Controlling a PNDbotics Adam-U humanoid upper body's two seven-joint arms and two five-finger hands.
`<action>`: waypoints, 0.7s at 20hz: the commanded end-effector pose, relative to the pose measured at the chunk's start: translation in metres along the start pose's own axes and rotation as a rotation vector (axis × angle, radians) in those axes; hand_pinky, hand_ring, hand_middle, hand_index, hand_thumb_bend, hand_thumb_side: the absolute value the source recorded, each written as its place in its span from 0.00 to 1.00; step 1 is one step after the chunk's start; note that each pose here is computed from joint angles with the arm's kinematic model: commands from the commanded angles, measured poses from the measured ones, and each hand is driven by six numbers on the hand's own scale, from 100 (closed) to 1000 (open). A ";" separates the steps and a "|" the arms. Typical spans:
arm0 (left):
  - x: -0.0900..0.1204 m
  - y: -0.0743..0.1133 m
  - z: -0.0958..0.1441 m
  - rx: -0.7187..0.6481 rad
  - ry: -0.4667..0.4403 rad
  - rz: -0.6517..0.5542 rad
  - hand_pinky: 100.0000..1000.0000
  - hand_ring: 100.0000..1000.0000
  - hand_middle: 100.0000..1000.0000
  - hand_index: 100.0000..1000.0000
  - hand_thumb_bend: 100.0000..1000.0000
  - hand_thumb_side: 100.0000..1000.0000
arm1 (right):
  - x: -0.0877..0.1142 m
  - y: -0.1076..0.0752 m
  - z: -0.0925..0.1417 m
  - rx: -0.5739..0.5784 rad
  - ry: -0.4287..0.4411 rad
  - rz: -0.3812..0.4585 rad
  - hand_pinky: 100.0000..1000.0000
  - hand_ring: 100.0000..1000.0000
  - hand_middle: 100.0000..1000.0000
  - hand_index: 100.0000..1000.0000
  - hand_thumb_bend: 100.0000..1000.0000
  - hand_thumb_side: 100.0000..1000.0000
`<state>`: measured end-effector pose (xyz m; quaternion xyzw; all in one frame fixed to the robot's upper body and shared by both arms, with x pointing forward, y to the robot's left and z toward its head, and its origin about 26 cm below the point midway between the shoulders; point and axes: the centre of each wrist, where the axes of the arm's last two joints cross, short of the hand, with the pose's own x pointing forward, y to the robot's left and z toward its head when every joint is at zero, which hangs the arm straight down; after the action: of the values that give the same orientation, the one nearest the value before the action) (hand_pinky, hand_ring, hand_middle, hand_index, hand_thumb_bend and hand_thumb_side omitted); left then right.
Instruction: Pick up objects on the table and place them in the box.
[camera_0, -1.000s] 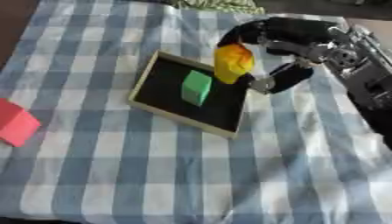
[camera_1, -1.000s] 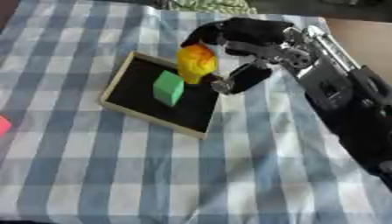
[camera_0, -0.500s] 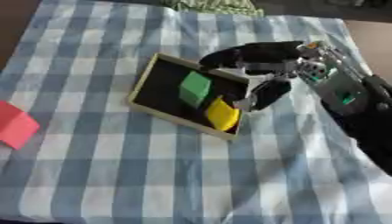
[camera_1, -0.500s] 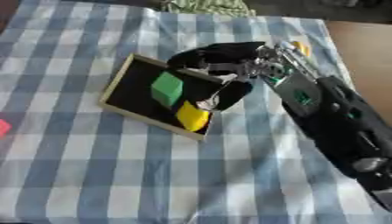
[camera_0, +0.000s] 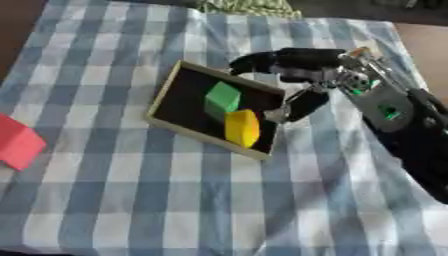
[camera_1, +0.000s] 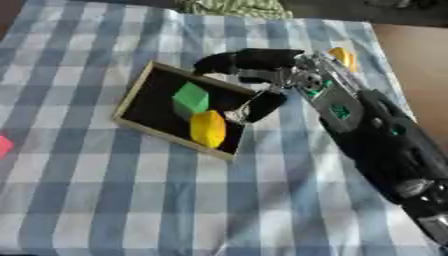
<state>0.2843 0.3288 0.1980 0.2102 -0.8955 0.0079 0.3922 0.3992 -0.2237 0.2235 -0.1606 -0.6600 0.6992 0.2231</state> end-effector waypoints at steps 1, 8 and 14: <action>0.006 0.004 -0.004 0.006 -0.027 -0.009 1.00 0.75 0.65 0.82 0.00 0.58 | 0.007 -0.037 0.026 -0.128 0.009 0.062 1.00 1.00 1.00 1.00 0.00 0.20; 0.007 0.005 -0.005 0.008 -0.033 -0.016 1.00 0.75 0.65 0.82 0.00 0.58 | -0.014 -0.077 0.093 -0.215 0.294 0.159 0.95 0.97 0.89 0.98 0.10 0.12; 0.011 0.006 -0.011 0.005 -0.067 -0.022 1.00 0.76 0.65 0.82 0.00 0.56 | -0.061 -0.071 0.146 -0.158 0.591 0.206 0.95 0.99 0.91 1.00 0.23 0.19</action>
<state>0.2853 0.3284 0.2014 0.2110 -0.8996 0.0101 0.3823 0.3858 -0.3582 0.2858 -0.4008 -0.6185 0.5959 0.3188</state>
